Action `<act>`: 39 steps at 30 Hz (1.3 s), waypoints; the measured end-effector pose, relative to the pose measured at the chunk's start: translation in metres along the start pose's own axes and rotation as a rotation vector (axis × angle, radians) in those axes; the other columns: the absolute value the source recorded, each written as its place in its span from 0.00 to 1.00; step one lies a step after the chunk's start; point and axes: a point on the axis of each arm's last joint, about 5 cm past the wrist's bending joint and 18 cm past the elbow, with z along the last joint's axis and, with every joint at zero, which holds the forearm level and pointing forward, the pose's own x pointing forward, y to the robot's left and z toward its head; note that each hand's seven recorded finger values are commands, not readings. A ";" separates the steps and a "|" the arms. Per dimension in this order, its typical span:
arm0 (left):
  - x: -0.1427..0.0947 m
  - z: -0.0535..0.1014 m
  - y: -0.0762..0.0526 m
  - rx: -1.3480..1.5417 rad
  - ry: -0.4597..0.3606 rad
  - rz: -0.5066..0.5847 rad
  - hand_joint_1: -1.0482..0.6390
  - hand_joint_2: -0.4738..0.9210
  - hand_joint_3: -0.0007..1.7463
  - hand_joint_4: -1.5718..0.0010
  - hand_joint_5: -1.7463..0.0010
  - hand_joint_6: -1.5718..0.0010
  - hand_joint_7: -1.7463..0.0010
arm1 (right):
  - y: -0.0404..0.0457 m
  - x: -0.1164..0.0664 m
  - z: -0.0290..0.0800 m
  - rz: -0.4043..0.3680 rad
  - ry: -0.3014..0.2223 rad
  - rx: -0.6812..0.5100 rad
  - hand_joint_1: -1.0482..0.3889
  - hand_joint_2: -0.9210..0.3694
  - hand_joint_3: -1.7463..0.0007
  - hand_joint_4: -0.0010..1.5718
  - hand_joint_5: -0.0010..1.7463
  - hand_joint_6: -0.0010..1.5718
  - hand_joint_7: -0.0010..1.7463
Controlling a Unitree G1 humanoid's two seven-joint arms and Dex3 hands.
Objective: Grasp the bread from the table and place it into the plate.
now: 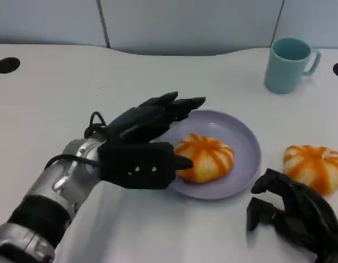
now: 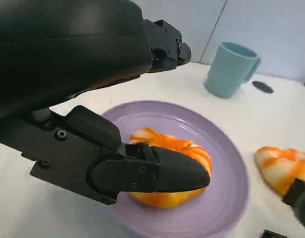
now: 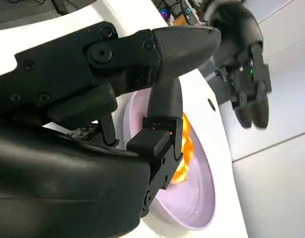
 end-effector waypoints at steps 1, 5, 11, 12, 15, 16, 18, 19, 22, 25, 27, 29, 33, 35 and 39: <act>-0.003 -0.001 0.000 -0.017 0.000 0.004 0.03 1.00 0.27 1.00 1.00 1.00 1.00 | -0.0001 0.000 0.000 0.000 -0.001 0.000 0.36 0.00 0.83 0.47 0.93 0.44 0.68; -0.014 -0.006 0.001 -0.084 -0.003 0.033 0.02 1.00 0.28 1.00 1.00 1.00 1.00 | -0.0005 0.000 0.000 -0.001 0.000 0.000 0.36 0.00 0.83 0.48 0.93 0.44 0.68; -0.025 -0.008 0.000 -0.243 -0.054 0.101 0.10 1.00 0.22 0.72 0.84 0.75 0.93 | 0.0004 0.001 0.000 0.005 -0.001 -0.002 0.34 0.00 0.85 0.46 0.95 0.43 0.71; -0.031 -0.009 -0.005 -0.347 -0.091 0.143 0.11 1.00 0.21 0.69 0.82 0.72 0.93 | 0.0003 0.001 0.001 0.005 -0.003 -0.003 0.34 0.00 0.85 0.46 0.95 0.42 0.72; -0.054 -0.014 -0.027 -0.666 -0.171 0.254 0.15 1.00 0.19 0.59 0.75 0.66 0.92 | 0.0002 0.001 0.001 0.005 -0.004 -0.005 0.35 0.00 0.85 0.46 0.95 0.42 0.72; -0.063 -0.017 -0.034 -0.765 -0.185 0.294 0.16 1.00 0.17 0.55 0.72 0.64 0.92 | 0.0002 0.001 0.001 0.005 -0.004 -0.005 0.35 0.00 0.85 0.46 0.95 0.42 0.72; -0.082 -0.020 -0.047 -0.983 -0.199 0.396 0.18 1.00 0.19 0.60 0.55 0.62 0.93 | -0.0002 0.001 0.001 0.003 -0.002 -0.004 0.35 0.00 0.85 0.46 0.95 0.42 0.72; -0.091 -0.020 -0.052 -1.091 -0.205 0.448 0.20 1.00 0.21 0.63 0.44 0.61 0.93 | -0.0004 0.000 0.000 0.002 0.000 -0.004 0.35 0.00 0.85 0.46 0.95 0.42 0.72; -0.115 -0.017 -0.059 -1.313 -0.237 0.560 0.23 1.00 0.25 0.69 0.22 0.55 0.85 | -0.0022 -0.001 0.001 -0.002 0.008 -0.006 0.35 0.00 0.85 0.47 0.95 0.42 0.71; -0.124 -0.016 -0.060 -1.373 -0.237 0.578 0.27 1.00 0.23 0.62 0.04 0.64 0.26 | -0.0026 -0.001 0.000 0.003 0.011 -0.004 0.36 0.00 0.84 0.47 0.95 0.42 0.71; -0.129 -0.012 -0.062 -1.426 -0.251 0.591 0.30 1.00 0.24 0.57 0.01 0.69 0.09 | -0.0028 -0.001 0.000 0.008 0.012 -0.002 0.36 0.00 0.84 0.47 0.94 0.42 0.71; -0.135 -0.011 -0.067 -1.472 -0.238 0.601 0.31 1.00 0.24 0.54 0.00 0.71 0.02 | -0.0030 -0.001 0.000 0.009 0.011 -0.001 0.36 0.00 0.84 0.47 0.94 0.42 0.71; -0.146 -0.012 -0.077 -1.529 -0.197 0.622 0.32 1.00 0.24 0.53 0.00 0.71 0.00 | -0.0036 -0.002 0.000 0.004 0.008 -0.001 0.36 0.00 0.84 0.47 0.94 0.43 0.71; -0.147 -0.012 -0.077 -1.533 -0.192 0.627 0.32 1.00 0.23 0.52 0.00 0.71 0.00 | -0.0038 -0.002 0.000 0.001 0.008 -0.001 0.36 0.00 0.84 0.47 0.94 0.43 0.71; -0.156 -0.009 -0.085 -1.549 -0.164 0.652 0.32 1.00 0.19 0.47 0.00 0.68 0.00 | -0.0041 -0.002 0.000 0.006 0.011 0.003 0.37 0.00 0.84 0.47 0.94 0.43 0.70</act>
